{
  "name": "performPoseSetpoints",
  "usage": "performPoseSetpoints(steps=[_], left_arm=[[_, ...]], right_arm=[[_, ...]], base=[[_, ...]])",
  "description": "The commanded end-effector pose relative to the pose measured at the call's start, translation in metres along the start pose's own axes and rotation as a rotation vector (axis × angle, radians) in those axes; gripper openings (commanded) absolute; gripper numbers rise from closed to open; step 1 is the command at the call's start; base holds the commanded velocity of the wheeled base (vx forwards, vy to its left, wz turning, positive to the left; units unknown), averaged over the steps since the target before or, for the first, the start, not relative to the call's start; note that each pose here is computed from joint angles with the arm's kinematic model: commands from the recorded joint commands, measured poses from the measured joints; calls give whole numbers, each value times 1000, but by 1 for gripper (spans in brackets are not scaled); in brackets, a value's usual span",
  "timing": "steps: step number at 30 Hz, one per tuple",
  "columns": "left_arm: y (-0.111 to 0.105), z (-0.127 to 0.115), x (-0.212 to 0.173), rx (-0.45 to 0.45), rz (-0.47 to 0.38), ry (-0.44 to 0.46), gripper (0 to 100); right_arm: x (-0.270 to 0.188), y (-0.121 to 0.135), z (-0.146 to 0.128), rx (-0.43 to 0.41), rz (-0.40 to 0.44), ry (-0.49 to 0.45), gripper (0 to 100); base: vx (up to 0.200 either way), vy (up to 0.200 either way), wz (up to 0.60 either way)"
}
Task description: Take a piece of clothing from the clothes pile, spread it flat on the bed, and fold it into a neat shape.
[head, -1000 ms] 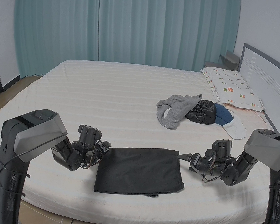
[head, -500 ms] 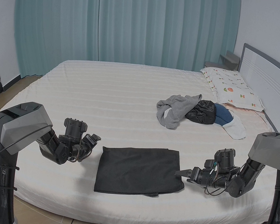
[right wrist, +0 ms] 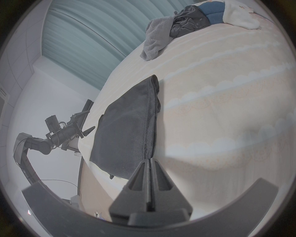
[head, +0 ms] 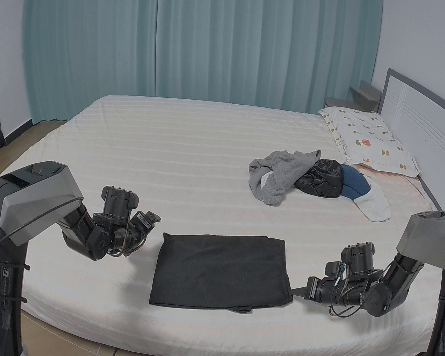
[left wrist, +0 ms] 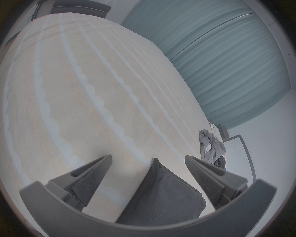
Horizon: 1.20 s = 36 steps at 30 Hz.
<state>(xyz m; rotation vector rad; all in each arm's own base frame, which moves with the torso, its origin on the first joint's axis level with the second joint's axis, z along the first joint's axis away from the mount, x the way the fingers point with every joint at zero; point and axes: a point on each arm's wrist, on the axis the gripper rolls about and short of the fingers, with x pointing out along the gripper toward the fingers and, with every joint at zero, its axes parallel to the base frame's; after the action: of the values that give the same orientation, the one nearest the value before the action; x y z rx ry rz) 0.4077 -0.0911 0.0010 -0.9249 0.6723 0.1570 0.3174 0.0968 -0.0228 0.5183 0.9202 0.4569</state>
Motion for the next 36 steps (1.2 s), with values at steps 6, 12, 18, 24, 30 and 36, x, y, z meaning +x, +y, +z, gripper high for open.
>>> performPoseSetpoints(steps=[6,12,18,24,30,36], left_arm=[[0,0,0,0,1,0,100],[0,0,0,0,2,1,100],[0,-1,-1,2,3,3,100],[0,-5,-3,12,6,15,100],[12,-22,-10,116,25,98,100],[16,-40,-25,212,-87,221,100]], right_arm=[[-5,-4,-3,-37,-29,36,0],[-6,-9,-3,-62,-44,46,0],[-3,-8,-4,-70,-41,47,0],[-6,-7,1,-58,-29,29,100],[-5,-9,18,15,-14,-32,100],[-4,-11,34,141,46,-72,100]], base=[[0,0,0],[0,0,0],[0,0,0],[0,0,0],[0,0,0],[0,0,0]])
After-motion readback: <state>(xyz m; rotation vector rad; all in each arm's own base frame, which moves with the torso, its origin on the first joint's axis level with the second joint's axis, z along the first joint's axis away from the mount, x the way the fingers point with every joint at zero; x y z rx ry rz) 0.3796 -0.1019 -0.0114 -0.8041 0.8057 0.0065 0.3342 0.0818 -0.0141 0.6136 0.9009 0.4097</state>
